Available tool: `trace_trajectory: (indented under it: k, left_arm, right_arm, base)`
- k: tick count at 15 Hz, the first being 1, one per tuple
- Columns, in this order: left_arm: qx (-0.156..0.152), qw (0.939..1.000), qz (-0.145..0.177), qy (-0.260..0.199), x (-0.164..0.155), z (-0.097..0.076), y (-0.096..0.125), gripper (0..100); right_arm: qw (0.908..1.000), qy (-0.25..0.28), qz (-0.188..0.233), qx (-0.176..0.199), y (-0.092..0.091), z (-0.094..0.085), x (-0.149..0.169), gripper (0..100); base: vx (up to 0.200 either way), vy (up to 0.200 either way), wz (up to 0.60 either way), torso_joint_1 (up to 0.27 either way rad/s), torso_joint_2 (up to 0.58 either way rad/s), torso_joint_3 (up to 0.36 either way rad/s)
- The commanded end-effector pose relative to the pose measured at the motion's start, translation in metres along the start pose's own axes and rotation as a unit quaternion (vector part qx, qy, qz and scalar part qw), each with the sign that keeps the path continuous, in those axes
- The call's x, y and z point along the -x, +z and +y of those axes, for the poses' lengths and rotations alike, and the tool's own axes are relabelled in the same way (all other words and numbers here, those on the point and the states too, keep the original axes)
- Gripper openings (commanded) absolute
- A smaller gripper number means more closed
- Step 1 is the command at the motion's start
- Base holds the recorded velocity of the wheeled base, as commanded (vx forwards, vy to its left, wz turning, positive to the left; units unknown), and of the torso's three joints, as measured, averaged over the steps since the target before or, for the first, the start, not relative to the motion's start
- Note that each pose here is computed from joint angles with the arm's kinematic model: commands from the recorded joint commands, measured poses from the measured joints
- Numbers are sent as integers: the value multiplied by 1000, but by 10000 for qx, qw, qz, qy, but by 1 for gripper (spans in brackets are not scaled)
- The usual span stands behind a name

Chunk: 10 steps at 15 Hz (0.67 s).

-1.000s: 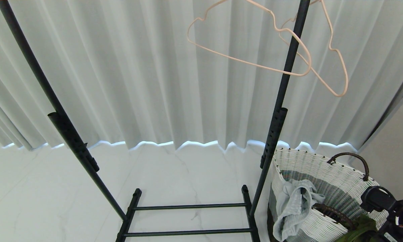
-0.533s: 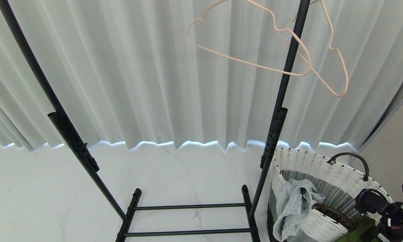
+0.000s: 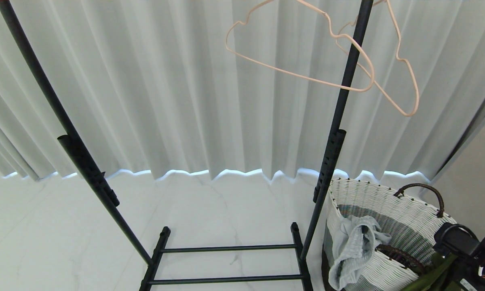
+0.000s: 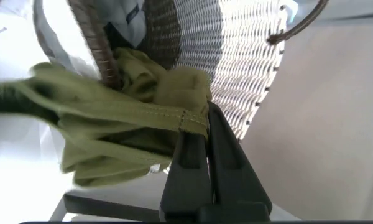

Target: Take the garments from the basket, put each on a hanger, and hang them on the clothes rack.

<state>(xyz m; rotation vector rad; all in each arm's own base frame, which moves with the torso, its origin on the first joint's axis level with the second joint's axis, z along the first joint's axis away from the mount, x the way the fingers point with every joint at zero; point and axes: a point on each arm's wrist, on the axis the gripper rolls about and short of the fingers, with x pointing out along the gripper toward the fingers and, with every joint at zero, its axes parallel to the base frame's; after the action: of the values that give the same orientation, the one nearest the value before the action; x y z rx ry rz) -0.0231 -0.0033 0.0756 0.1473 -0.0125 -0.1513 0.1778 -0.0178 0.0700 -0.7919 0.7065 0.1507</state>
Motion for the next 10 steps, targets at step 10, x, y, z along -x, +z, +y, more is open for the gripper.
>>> trace_trajectory:
  k: [10]
  left_arm:
    - [-6, 10000, 6, -2, 0, 0, 0, 100]
  right_arm:
    - [9933, -518, -837, -600, 41, -57, 187, 0]
  base:
    - [-80, 0, 0, 0, 1, 1]
